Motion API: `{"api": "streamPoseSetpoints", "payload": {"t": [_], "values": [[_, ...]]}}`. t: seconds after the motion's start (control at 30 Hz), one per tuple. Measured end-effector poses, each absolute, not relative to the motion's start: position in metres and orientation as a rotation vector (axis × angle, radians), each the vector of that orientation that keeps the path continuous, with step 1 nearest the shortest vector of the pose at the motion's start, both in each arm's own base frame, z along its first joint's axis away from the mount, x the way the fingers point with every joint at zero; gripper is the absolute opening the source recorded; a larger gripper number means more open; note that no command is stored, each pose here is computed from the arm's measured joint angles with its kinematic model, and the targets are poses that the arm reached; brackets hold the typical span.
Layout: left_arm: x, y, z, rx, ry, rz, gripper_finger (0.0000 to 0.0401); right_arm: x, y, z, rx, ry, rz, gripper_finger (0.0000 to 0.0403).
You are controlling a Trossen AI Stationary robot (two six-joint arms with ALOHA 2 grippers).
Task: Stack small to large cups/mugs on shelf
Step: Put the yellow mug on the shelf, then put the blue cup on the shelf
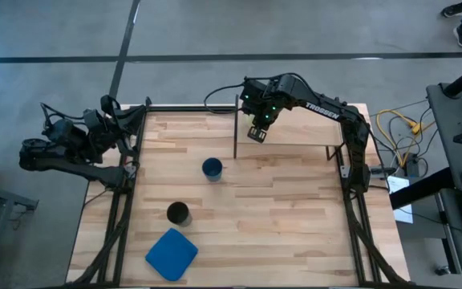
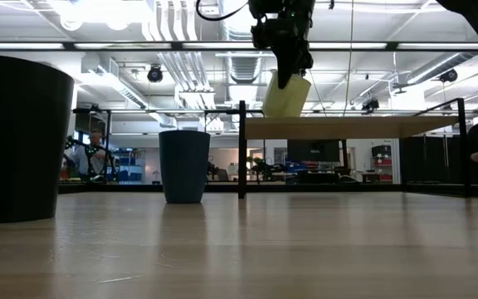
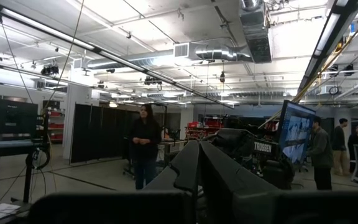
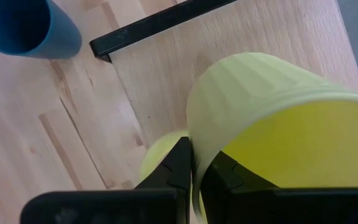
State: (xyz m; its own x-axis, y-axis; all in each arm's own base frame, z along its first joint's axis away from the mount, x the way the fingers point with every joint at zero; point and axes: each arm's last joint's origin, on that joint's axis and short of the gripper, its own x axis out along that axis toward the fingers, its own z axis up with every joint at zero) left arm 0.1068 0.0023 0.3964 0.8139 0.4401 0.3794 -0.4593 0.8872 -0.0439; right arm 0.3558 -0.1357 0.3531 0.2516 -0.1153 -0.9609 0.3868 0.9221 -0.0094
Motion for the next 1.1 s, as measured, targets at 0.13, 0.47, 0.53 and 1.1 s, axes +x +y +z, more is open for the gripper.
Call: {"api": "streamPoseSetpoints", "payload": {"t": [0.13,0.47,0.53,1.1], "values": [[0.1068,0.0023,0.3964,0.050,-0.392,0.480,0.0001,0.3558,-0.1357,0.3531,0.251,1.274,-0.349,0.0024],[0.1068,0.0023,0.3964,0.050,-0.392,0.480,0.0001,0.3570,-0.1362,0.3536,0.235,1.262,-0.340,0.0077],[0.1068,0.0023,0.3964,0.050,-0.393,0.480,0.0001,0.3581,-0.1366,0.3540,0.226,1.250,-0.335,0.0073],[0.1068,0.0023,0.3964,0.050,-0.393,0.480,0.0001,0.3612,-0.1376,0.3621,0.224,1.182,-0.347,0.0079]]}}
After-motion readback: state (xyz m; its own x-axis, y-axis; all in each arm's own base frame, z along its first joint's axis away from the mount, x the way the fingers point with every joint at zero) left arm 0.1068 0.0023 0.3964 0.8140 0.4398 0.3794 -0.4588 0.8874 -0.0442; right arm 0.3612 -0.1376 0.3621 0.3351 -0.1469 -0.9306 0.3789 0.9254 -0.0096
